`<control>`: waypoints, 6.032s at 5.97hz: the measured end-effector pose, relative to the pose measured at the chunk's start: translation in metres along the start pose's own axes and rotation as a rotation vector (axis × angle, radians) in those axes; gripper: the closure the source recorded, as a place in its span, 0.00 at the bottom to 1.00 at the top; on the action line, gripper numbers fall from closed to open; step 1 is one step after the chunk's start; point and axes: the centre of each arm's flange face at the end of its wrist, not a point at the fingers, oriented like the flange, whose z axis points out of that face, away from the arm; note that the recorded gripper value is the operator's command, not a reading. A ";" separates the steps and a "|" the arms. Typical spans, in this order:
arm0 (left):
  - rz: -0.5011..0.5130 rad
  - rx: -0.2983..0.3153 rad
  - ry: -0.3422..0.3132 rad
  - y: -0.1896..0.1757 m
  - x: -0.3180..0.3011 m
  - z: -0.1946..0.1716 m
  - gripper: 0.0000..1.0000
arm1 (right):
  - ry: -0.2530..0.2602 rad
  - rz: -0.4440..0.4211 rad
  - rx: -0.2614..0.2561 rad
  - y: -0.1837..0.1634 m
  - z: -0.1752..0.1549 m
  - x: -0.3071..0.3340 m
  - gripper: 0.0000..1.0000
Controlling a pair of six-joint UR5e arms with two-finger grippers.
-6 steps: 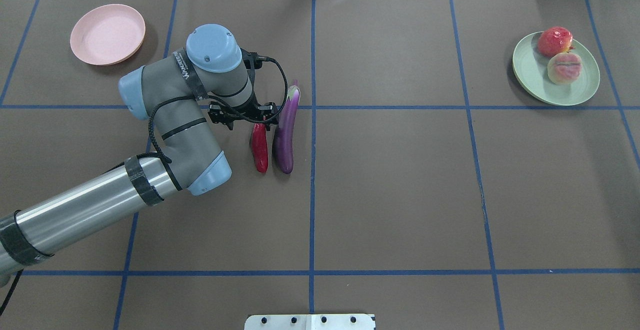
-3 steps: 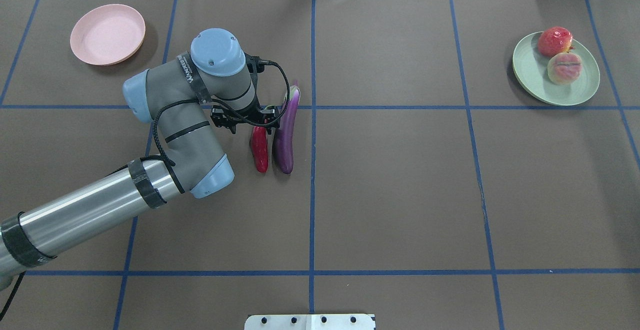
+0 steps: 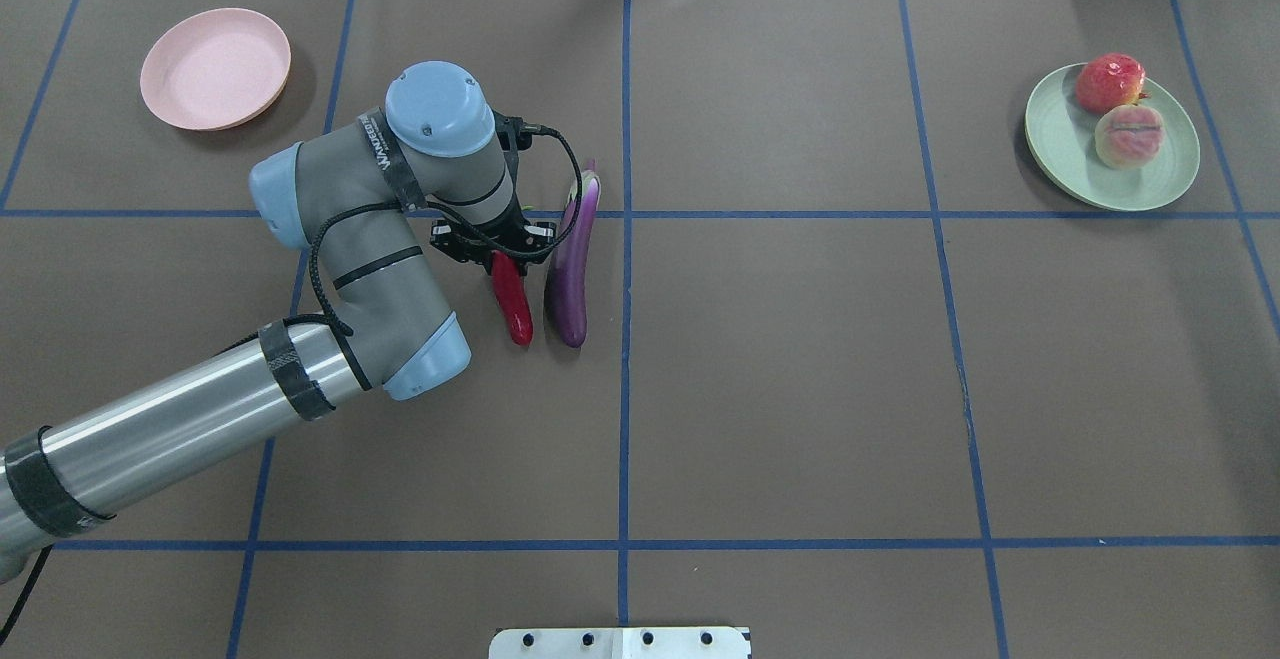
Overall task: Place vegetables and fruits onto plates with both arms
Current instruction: 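Carry the chili pepper to the pink plate and release it, then move the left gripper over the purple eggplant and grasp it, then carry the eggplant to the pink plate and lower it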
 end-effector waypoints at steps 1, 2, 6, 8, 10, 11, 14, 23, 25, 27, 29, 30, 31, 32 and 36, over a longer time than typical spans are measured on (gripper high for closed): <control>0.000 0.006 -0.002 -0.001 -0.002 -0.001 1.00 | 0.000 -0.001 0.000 0.000 0.000 0.000 0.00; -0.004 0.028 -0.006 -0.011 -0.010 -0.008 1.00 | -0.001 -0.001 0.000 -0.001 0.000 -0.001 0.00; 0.194 0.054 -0.124 -0.161 -0.202 -0.078 1.00 | -0.006 -0.002 -0.004 0.001 0.001 -0.003 0.00; 0.277 0.012 -0.206 -0.215 -0.328 -0.071 0.50 | -0.008 -0.005 -0.005 0.001 0.002 -0.004 0.00; 0.286 0.052 -0.280 -0.243 -0.368 -0.063 0.00 | -0.009 -0.006 -0.005 0.000 0.002 -0.005 0.00; 0.278 0.076 -0.280 -0.249 -0.359 -0.071 0.00 | -0.009 -0.007 -0.004 0.000 0.002 -0.005 0.00; 0.066 0.088 -0.117 -0.212 -0.213 -0.098 0.00 | -0.009 -0.009 -0.004 -0.001 0.002 -0.006 0.00; -0.097 -0.011 0.011 -0.003 0.085 0.001 1.00 | -0.009 -0.009 -0.009 0.000 0.004 -0.006 0.00; -0.098 -0.004 0.022 -0.013 0.081 -0.012 1.00 | -0.009 -0.009 -0.008 0.000 0.004 -0.006 0.00; -0.029 -0.010 0.032 -0.087 0.010 -0.067 1.00 | -0.008 -0.009 -0.008 0.000 0.004 -0.006 0.00; 0.127 0.006 -0.066 -0.186 -0.161 -0.117 1.00 | -0.008 -0.010 -0.008 0.000 0.004 -0.007 0.00; 0.170 0.002 -0.136 -0.221 -0.243 -0.125 1.00 | -0.008 -0.012 -0.008 -0.001 0.004 -0.007 0.00; 0.170 0.010 -0.201 -0.238 -0.289 -0.120 1.00 | -0.007 -0.014 -0.007 -0.001 0.004 -0.008 0.00; 0.137 0.048 -0.241 -0.243 -0.303 -0.099 0.52 | -0.007 -0.016 -0.006 -0.002 0.003 -0.009 0.00; 0.118 0.133 -0.308 -0.243 -0.302 -0.055 0.55 | -0.007 -0.022 0.001 -0.007 0.000 -0.012 0.00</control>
